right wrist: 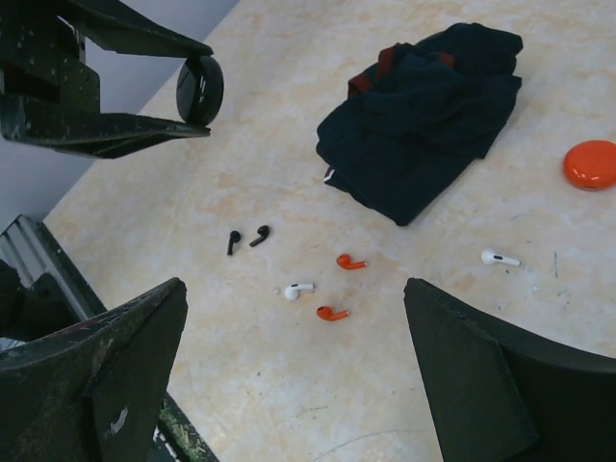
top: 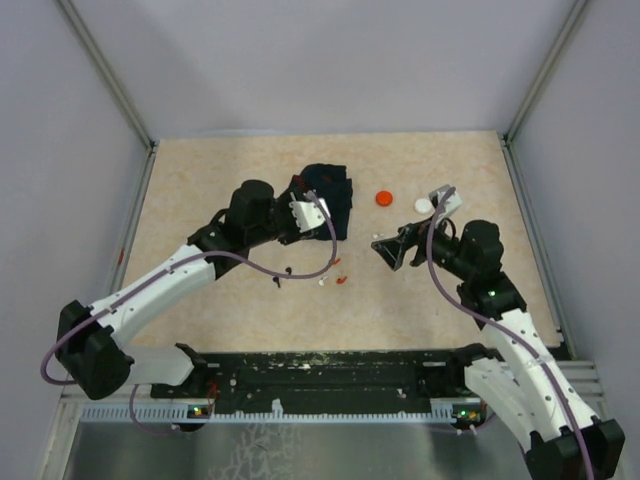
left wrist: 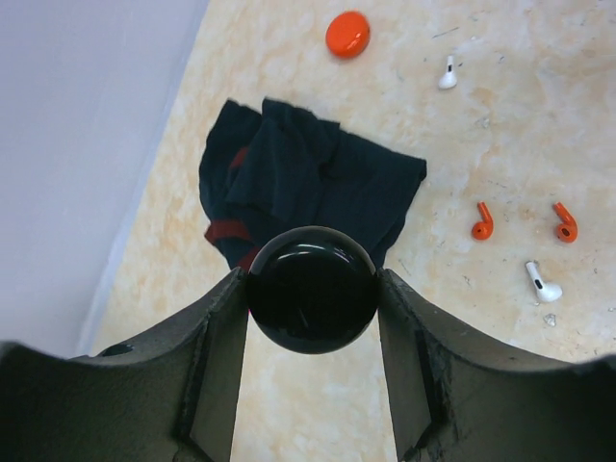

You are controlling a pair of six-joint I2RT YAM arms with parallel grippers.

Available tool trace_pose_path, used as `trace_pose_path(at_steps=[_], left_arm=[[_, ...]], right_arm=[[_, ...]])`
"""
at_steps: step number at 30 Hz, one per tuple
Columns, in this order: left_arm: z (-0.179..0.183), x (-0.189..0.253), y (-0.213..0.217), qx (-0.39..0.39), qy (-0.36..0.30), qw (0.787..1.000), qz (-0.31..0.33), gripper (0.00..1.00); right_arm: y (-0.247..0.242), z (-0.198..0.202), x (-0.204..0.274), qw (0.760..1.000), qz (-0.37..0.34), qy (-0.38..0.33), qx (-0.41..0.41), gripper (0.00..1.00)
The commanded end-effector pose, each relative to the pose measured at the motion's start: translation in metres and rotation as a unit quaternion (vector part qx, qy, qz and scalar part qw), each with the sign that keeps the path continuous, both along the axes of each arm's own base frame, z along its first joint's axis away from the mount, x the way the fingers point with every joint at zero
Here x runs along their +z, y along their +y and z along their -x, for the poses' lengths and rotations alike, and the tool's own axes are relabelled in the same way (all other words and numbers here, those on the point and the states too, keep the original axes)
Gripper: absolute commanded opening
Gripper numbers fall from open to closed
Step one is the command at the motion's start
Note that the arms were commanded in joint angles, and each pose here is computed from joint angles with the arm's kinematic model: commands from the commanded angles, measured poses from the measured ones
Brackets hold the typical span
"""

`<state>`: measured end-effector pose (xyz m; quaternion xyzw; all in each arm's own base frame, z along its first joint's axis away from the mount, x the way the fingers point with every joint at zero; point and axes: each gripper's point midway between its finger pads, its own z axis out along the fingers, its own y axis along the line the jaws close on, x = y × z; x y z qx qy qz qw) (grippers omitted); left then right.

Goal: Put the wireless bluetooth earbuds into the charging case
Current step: Pick up the charging case at the center of the board.

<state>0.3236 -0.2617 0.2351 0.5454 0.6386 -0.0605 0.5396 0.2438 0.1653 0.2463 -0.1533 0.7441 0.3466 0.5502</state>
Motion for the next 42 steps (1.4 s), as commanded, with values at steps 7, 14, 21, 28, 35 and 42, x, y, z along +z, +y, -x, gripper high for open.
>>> trace_pose_path(at_steps=[7,14,21,28,35,42], left_arm=[[0.033,0.031,-0.043,-0.118,-0.145,0.981,-0.053,0.48],[0.051,0.031,-0.064,-0.150,-0.177,0.969,-0.080,0.48],[0.065,0.035,-0.078,-0.171,-0.191,0.963,-0.084,0.48],[0.073,0.038,-0.086,-0.184,-0.195,0.960,-0.080,0.48],[0.075,0.039,-0.090,-0.188,-0.201,0.958,-0.083,0.48],[0.078,0.041,-0.092,-0.193,-0.205,0.956,-0.080,0.48]], right_arm=[[0.034,-0.007,0.043,0.993,-0.057,-0.031,0.097,0.86],[0.055,0.000,0.054,0.984,-0.080,-0.050,0.152,0.78],[0.068,0.004,0.051,0.977,-0.103,-0.053,0.181,0.71],[0.079,0.007,0.045,0.972,-0.111,-0.048,0.202,0.64],[0.090,0.006,0.029,0.971,-0.105,-0.023,0.214,0.59],[0.096,0.006,0.019,0.970,-0.101,-0.012,0.221,0.54]])
